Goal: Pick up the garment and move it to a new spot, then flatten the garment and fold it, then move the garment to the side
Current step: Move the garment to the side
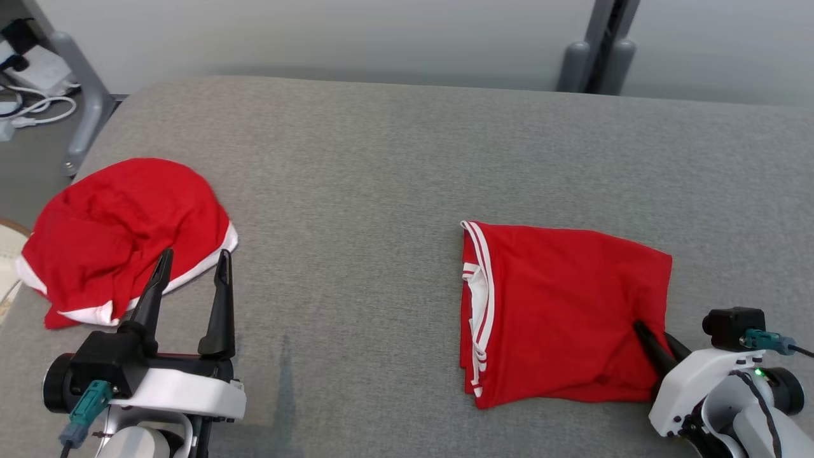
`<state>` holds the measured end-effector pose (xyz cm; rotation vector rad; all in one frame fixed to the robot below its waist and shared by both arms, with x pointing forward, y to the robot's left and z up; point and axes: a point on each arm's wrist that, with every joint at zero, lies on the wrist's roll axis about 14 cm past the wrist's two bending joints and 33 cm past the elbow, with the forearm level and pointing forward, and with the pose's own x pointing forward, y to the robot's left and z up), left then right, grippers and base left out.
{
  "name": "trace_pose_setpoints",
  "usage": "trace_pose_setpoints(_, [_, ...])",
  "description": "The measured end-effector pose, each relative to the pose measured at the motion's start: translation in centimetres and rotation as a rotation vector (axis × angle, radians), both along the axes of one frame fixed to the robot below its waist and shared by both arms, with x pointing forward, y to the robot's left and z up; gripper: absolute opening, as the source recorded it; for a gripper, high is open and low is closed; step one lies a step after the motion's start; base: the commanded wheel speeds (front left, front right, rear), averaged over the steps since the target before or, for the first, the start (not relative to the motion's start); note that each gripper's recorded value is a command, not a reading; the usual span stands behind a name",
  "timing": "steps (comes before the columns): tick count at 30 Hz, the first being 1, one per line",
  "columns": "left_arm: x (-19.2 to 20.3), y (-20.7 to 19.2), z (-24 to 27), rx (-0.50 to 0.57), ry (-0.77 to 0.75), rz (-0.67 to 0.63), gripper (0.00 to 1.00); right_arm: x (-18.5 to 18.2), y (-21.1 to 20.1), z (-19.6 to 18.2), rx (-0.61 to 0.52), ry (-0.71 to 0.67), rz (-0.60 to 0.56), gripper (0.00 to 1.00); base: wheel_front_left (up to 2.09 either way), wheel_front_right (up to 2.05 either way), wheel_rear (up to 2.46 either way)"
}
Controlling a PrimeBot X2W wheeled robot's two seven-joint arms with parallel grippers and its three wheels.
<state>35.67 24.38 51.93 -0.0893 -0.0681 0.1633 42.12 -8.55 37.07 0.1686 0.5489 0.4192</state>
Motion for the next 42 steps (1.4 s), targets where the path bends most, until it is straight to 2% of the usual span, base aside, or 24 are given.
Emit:
trace_pose_setpoints(9, [5.2, -5.5, 0.3, -0.022, -0.036, -0.183, 1.0, 1.5, -6.6, 2.1, -0.135, -0.12, -0.034, 0.0, 0.0, 0.0, 0.0])
trace_pose_setpoints(18, [11.6, -12.0, -0.4, -0.024, -0.05, -0.393, 1.0, 4.9, -19.9, 5.5, -0.385, -0.243, -0.209, 0.0, 0.0, 0.0, 0.0])
trace_pose_setpoints(23, [14.4, -15.7, -2.0, -0.019, -0.034, -0.507, 1.0, 4.3, -27.5, 5.4, -0.568, -0.207, -0.285, 0.0, 0.0, 0.0, 0.0])
trace_pose_setpoints(31, [17.3, -19.5, -5.1, -0.031, 0.004, -0.619, 1.0, 5.2, -33.8, 5.9, -0.703, -0.181, -0.406, 0.0, 0.0, 0.0, 0.0])
trace_pose_setpoints(32, [17.5, -19.9, -5.4, -0.035, 0.01, -0.629, 1.0, 5.2, -34.3, 5.6, -0.704, -0.17, -0.428, 0.07, 0.0, 0.0, 0.0])
trace_pose_setpoints(33, [17.6, -20.2, -5.7, -0.039, 0.013, -0.636, 1.0, 5.1, -34.6, 5.1, -0.699, -0.155, -0.449, 0.31, 0.0, 0.0, 0.0])
trace_pose_setpoints(34, [17.7, -20.3, -6.1, -0.04, 0.019, -0.641, 1.0, 5.1, -34.7, 4.6, -0.702, -0.14, -0.455, 1.0, 0.0, 0.0, 0.0])
trace_pose_setpoints(42, [17.9, -20.2, -6.7, -0.04, 0.03, -0.642, 1.0, 6.5, -35.0, 5.3, -0.642, -0.18, -0.549, 1.0, 0.0, 0.0, 0.0])
